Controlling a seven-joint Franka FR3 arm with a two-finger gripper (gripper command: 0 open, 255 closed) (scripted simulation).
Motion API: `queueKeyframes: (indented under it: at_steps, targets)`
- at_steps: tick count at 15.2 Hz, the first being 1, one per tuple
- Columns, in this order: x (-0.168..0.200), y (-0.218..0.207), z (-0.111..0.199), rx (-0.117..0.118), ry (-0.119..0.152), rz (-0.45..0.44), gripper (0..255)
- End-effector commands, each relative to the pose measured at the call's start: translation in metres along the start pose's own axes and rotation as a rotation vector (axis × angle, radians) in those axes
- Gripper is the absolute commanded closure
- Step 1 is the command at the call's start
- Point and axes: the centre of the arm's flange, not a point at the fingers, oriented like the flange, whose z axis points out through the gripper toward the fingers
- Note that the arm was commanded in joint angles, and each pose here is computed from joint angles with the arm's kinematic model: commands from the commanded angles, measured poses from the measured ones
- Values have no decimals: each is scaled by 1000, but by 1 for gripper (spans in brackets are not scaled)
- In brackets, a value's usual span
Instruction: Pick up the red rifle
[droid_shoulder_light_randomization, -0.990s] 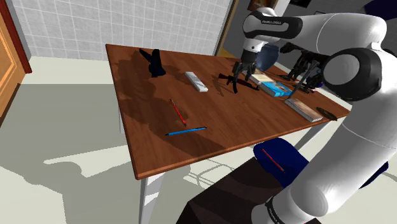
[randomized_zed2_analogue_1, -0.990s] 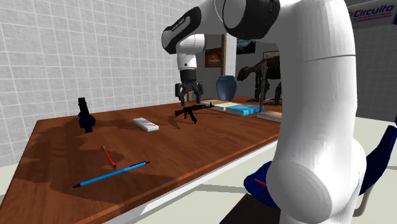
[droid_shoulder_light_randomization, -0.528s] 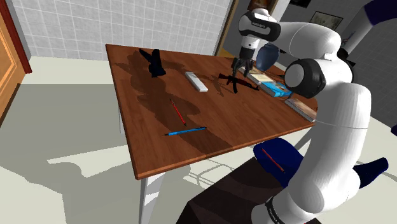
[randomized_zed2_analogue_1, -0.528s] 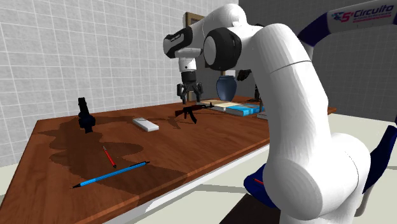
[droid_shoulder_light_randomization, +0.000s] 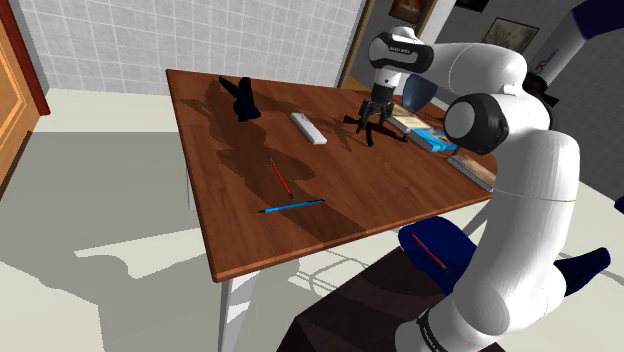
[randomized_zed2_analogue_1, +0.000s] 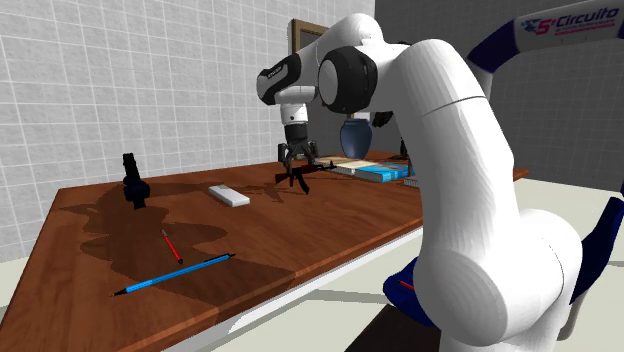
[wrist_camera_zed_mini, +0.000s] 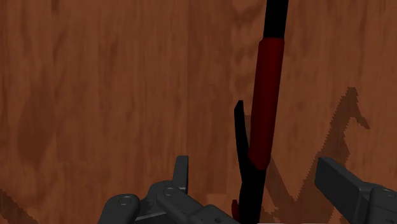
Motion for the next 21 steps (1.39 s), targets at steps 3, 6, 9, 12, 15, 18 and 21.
queueKeyframes:
  at_steps: [3,6,9,12,15,18,21]
  targets:
    - [1,0,5,0,0,0,255]
    - [1,0,5,0,0,0,255]
    - [1,0,5,0,0,0,255]
    - [0,0,-1,0,0,0,255]
    - [-3,0,-16,0,1,0,255]
    - [-6,0,-32,0,1,0,255]
    - [-8,1,-48,0,1,0,255]
